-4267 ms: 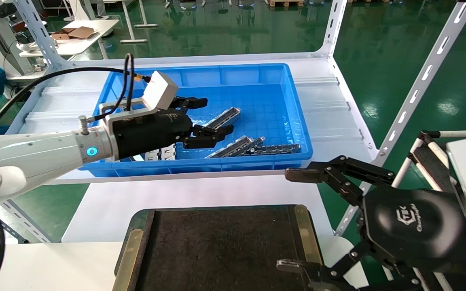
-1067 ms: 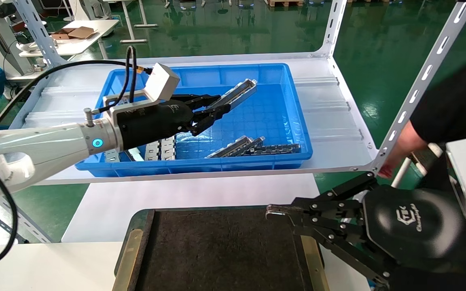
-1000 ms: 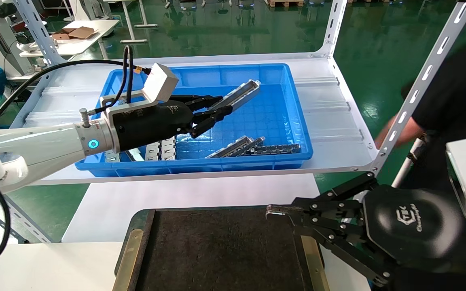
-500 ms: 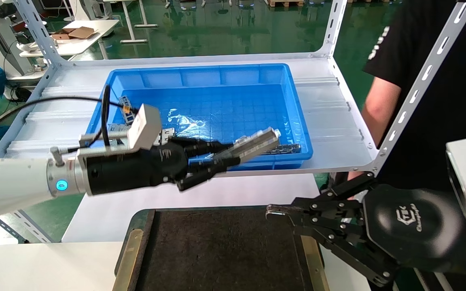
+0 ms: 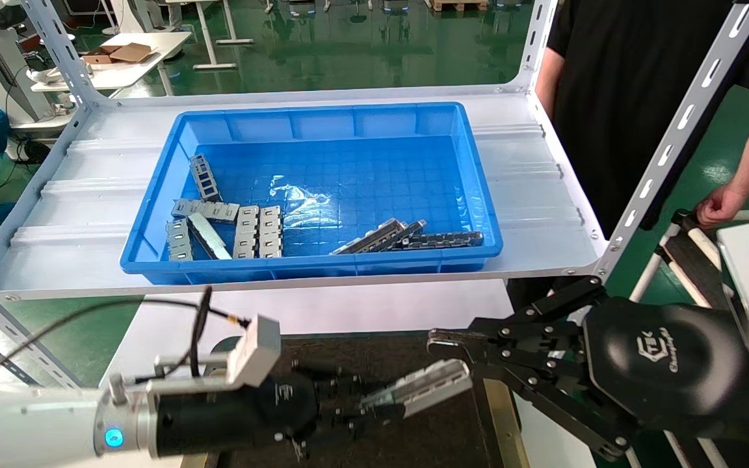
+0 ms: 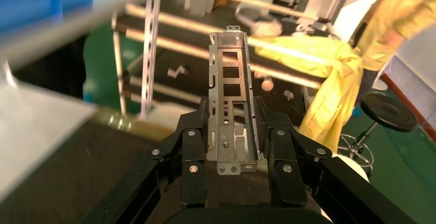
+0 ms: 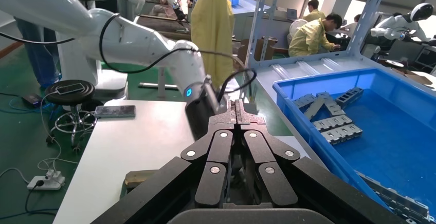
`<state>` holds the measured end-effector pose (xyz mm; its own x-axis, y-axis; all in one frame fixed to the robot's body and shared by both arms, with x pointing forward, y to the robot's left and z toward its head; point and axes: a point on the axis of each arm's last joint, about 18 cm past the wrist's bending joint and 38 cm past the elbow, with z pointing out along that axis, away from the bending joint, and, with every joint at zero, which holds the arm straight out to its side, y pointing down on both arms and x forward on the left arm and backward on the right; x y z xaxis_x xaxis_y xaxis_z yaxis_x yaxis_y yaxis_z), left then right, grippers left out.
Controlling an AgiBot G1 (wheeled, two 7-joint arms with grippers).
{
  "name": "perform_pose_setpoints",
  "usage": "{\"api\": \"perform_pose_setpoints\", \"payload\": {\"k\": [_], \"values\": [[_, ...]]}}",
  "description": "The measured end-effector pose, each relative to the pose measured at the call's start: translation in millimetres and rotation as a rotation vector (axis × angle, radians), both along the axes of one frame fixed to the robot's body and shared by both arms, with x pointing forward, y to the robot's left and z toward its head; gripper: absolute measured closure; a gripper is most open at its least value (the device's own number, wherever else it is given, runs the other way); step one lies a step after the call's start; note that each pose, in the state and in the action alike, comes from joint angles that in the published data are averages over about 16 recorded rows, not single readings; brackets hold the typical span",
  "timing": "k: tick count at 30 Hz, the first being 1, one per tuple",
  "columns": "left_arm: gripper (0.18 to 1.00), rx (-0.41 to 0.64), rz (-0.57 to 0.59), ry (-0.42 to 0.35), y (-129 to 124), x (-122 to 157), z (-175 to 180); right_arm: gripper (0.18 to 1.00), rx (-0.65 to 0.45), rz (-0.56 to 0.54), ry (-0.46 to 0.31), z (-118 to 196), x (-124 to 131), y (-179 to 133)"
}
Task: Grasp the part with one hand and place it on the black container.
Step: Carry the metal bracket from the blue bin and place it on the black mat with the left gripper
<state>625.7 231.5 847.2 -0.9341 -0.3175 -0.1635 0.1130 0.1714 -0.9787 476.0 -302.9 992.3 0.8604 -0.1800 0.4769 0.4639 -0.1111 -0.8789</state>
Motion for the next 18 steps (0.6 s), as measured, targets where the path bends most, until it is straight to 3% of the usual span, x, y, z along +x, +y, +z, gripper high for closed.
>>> {"api": "perform_pose_setpoints", "payload": {"k": [9, 18], "values": [[0.824, -0.003, 0.224, 0.149, -10.8, 9.6, -75.2, 0.988, 0.000, 0.000, 0.000, 0.0, 0.0, 0.0], [0.824, -0.076, 0.454, 0.260, -36.4, 27.7, -115.3, 0.988, 0.000, 0.000, 0.000, 0.0, 0.0, 0.0]]}}
